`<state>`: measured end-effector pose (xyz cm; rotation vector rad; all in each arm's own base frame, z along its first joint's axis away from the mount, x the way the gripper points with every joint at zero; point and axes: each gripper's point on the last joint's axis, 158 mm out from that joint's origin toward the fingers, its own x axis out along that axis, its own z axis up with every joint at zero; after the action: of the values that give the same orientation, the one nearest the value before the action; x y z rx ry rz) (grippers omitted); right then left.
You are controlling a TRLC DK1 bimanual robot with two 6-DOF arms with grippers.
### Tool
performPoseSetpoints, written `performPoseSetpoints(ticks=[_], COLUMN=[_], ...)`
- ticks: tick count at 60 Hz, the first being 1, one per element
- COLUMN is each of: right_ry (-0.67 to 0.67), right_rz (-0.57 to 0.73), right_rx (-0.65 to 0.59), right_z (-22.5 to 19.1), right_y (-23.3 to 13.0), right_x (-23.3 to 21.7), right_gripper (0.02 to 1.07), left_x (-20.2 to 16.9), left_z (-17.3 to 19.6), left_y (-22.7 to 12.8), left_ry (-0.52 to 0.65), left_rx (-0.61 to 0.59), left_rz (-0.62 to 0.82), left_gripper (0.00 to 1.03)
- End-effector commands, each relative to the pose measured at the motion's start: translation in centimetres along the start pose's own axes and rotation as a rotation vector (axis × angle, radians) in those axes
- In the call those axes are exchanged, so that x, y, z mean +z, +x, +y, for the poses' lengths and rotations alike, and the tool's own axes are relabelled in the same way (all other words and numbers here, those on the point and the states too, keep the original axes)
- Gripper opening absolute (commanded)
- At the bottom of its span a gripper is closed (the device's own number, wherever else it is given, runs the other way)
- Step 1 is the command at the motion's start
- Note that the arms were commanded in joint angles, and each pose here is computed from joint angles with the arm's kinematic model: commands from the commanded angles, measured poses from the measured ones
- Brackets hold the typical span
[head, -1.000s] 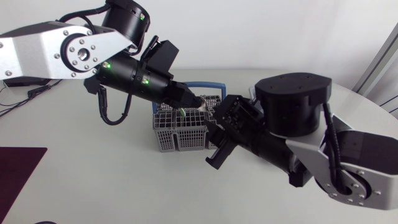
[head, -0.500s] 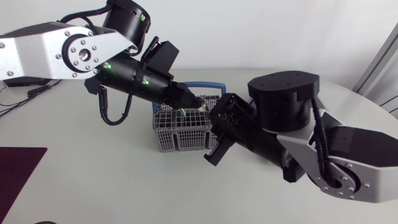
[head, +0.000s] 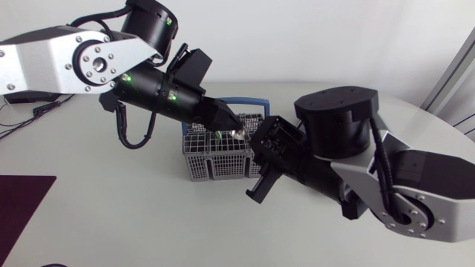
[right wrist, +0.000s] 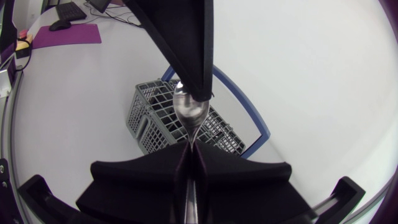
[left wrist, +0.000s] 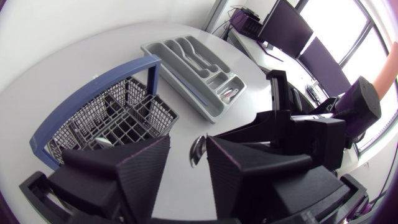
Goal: Unload the cutlery basket into the drawer organizer.
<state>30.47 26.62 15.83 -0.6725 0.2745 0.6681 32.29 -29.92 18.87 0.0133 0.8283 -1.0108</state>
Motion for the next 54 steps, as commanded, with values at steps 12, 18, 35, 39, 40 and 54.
performPoseSetpoints(ticks=[12,18,35,39,40,54], right_ry=[0.016,0.059,0.094,0.101,0.105,0.067], right_rz=[0.021,0.029,0.045,0.049,0.050,0.087], right_rx=[0.059,0.093,0.187,0.202,0.209,0.283], right_z=[-0.4,-1.4,-2.5,-2.9,-3.0,-3.9], right_y=[-1.6,-2.3,-4.2,-4.7,-4.9,-6.5], right_x=[-2.3,-3.7,-7.2,-8.3,-8.6,-12.6], right_gripper=[0.08,0.08,0.08,0.08,0.08,0.08], left_x=[4.4,4.9,4.1,3.4,3.3,0.8], left_z=[2.0,3.9,4.8,4.8,4.9,5.0], left_y=[-4.4,-5.9,-7.7,-7.4,-7.4,-6.1], left_ry=[0.027,0.038,0.259,0.352,0.354,0.670], left_rx=[0.062,0.106,0.232,0.252,0.253,0.304], left_rz=[-0.135,-0.154,-0.133,-0.105,-0.103,0.012], left_gripper=[0.91,0.92,0.92,0.92,0.92,0.92])
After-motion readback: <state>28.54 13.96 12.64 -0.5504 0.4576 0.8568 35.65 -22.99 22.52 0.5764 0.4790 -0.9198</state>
